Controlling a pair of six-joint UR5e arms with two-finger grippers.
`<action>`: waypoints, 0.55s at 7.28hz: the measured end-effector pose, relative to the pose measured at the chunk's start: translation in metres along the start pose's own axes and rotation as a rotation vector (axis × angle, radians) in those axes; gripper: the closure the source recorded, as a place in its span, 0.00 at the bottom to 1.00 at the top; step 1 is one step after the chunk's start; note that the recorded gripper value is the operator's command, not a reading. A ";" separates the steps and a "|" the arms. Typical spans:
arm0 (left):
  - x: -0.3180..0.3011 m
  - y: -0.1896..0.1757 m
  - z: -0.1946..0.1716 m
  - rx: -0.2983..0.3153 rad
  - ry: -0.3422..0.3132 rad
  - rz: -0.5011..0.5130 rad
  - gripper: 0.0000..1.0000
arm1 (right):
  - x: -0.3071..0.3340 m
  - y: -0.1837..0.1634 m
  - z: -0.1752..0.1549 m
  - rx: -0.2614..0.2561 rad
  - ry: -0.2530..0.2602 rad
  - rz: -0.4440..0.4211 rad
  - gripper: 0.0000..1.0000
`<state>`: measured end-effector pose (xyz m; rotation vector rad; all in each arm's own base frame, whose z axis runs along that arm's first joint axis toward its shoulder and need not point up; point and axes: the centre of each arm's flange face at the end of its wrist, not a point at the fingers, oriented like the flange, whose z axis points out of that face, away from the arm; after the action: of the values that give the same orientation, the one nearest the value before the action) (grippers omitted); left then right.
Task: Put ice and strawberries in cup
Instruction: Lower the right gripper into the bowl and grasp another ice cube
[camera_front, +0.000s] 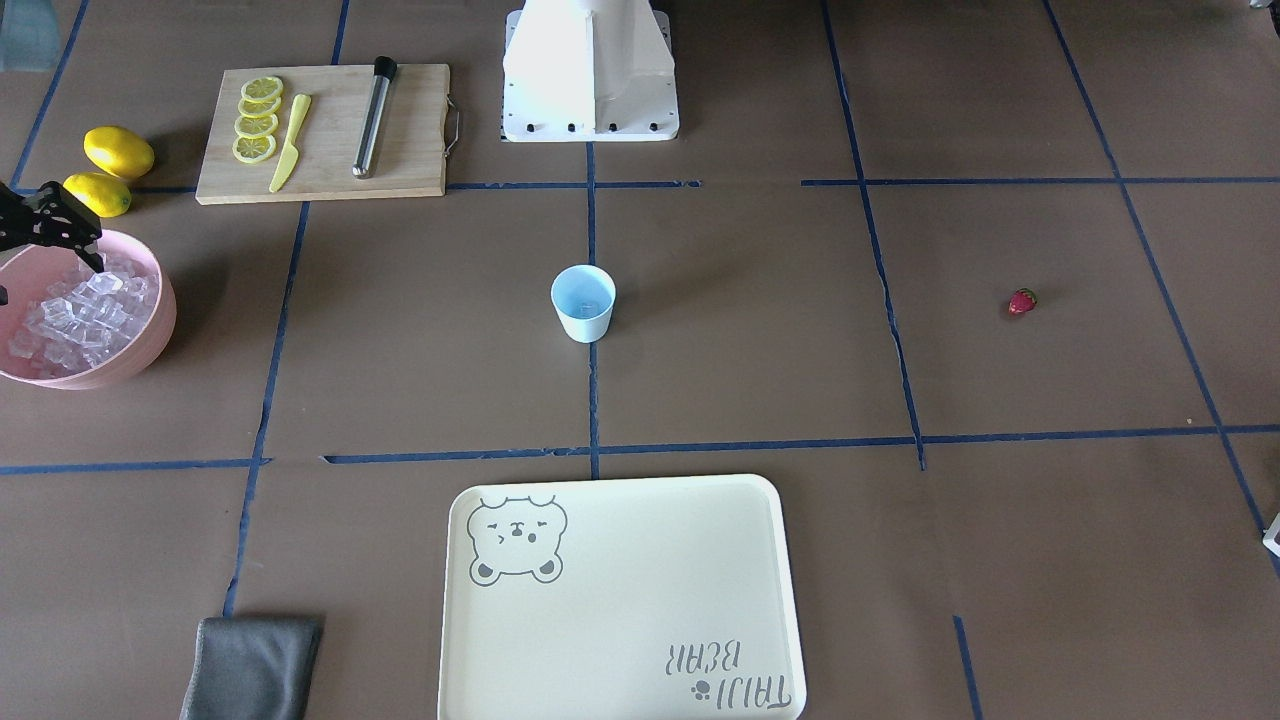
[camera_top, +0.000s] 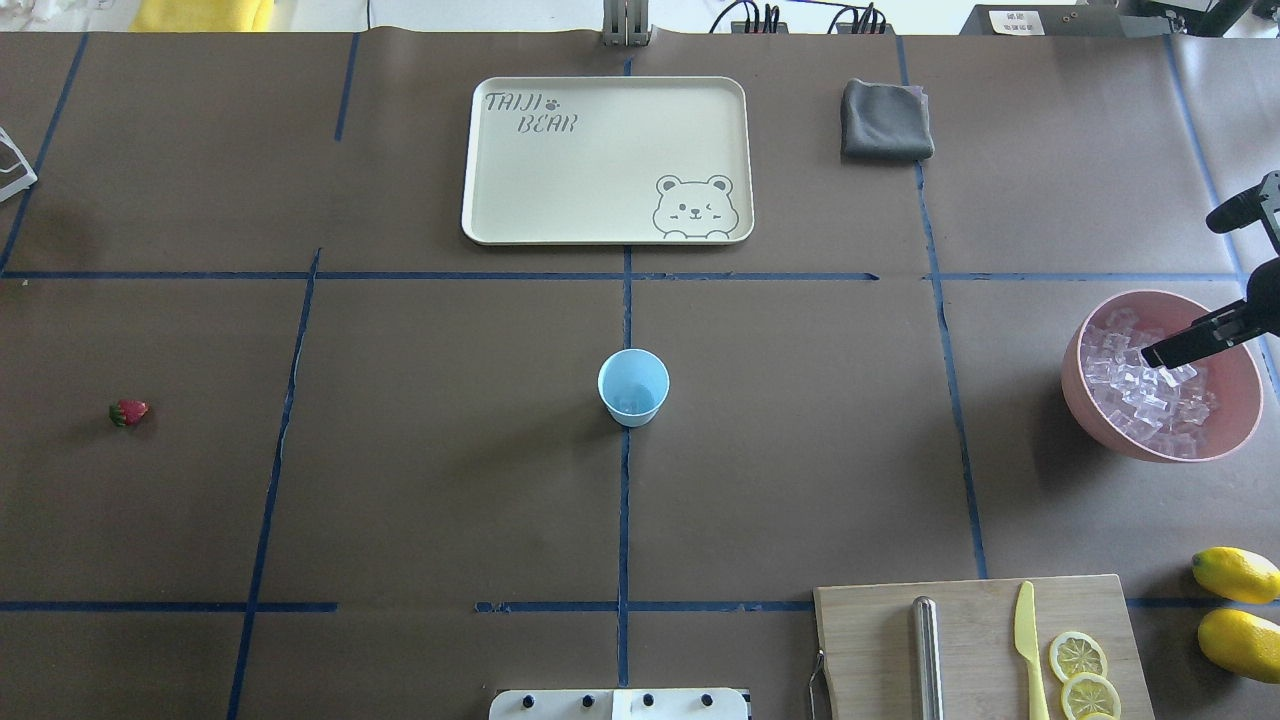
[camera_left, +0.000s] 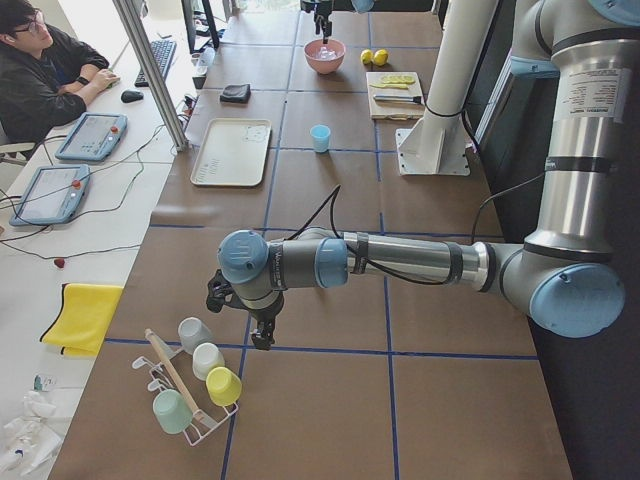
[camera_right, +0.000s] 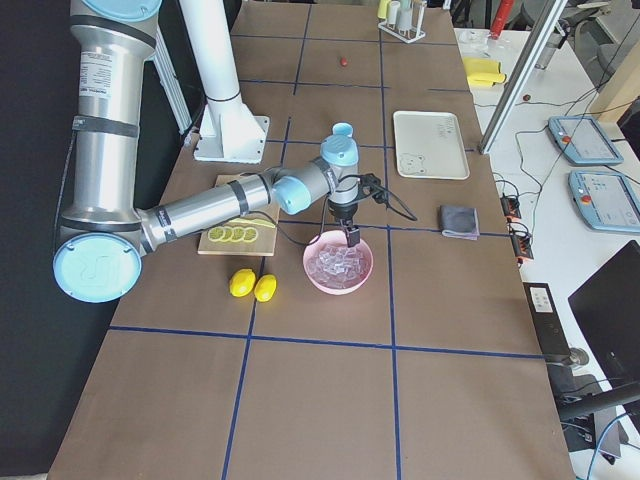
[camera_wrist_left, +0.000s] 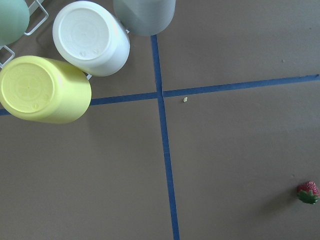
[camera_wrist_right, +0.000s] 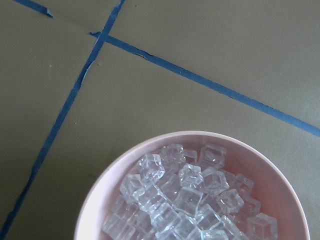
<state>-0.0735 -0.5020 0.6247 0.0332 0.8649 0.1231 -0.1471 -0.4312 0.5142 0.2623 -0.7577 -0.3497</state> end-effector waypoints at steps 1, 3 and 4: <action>0.000 0.000 0.000 -0.001 0.000 0.000 0.00 | 0.011 0.007 0.012 -0.010 0.002 0.008 0.05; 0.000 0.000 0.001 -0.002 0.000 -0.001 0.00 | 0.024 0.014 0.027 -0.034 0.010 0.025 0.05; 0.000 0.000 0.001 -0.002 0.000 -0.001 0.00 | 0.026 0.014 0.030 -0.038 0.012 0.028 0.05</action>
<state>-0.0727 -0.5016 0.6252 0.0309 0.8651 0.1227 -0.1475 -0.4317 0.5566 0.2179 -0.7415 -0.3355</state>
